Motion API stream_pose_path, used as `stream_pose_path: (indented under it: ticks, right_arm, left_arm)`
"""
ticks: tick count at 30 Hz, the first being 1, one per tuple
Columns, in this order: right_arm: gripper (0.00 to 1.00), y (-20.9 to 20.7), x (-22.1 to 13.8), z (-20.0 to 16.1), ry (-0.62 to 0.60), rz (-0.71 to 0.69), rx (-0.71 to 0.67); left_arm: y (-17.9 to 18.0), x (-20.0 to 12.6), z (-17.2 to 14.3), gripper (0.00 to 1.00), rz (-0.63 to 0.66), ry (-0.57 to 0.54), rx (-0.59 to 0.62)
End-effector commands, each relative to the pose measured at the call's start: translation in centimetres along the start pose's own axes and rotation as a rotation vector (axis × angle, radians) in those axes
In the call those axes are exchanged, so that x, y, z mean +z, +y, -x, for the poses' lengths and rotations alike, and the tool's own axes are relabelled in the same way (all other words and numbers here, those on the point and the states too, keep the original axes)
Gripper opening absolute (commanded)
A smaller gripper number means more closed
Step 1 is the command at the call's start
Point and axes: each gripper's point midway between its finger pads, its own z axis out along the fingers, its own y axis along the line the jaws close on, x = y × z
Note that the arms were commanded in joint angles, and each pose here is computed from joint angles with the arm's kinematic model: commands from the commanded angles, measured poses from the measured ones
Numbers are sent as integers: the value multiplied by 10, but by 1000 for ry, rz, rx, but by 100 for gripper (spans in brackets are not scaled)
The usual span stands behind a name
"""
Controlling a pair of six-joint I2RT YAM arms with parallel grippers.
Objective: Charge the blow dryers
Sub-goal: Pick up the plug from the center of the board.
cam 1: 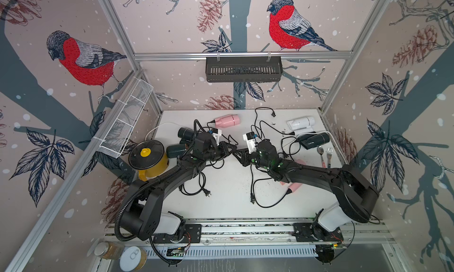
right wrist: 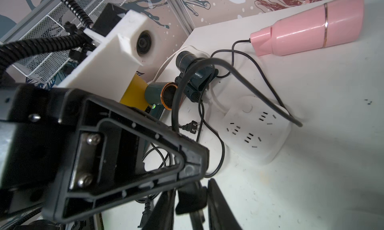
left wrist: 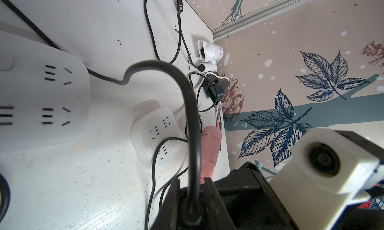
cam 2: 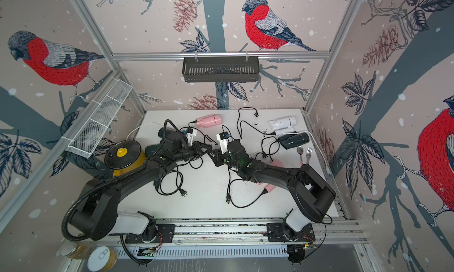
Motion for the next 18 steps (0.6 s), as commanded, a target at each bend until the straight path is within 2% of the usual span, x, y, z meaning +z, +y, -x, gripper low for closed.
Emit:
stream_pose_path:
  ticks: [1,7,15,18]
  right_arm:
    - [23,4,-6,12,-48,-14,-35]
    - [18,8,-18,15,-56,-35,-62]
    - [15,20,-35,14,-42,8,-46]
    - [15,30,-41,15,-32,53,-36]
  left_arm:
    - [-9,0,1,23,-29,7,20]
    - [-20,-1,5,32,-59,6,43]
    - [-47,-16,18,70,-128,-49,114]
    - [-53,-26,21,78,-158,-55,146]
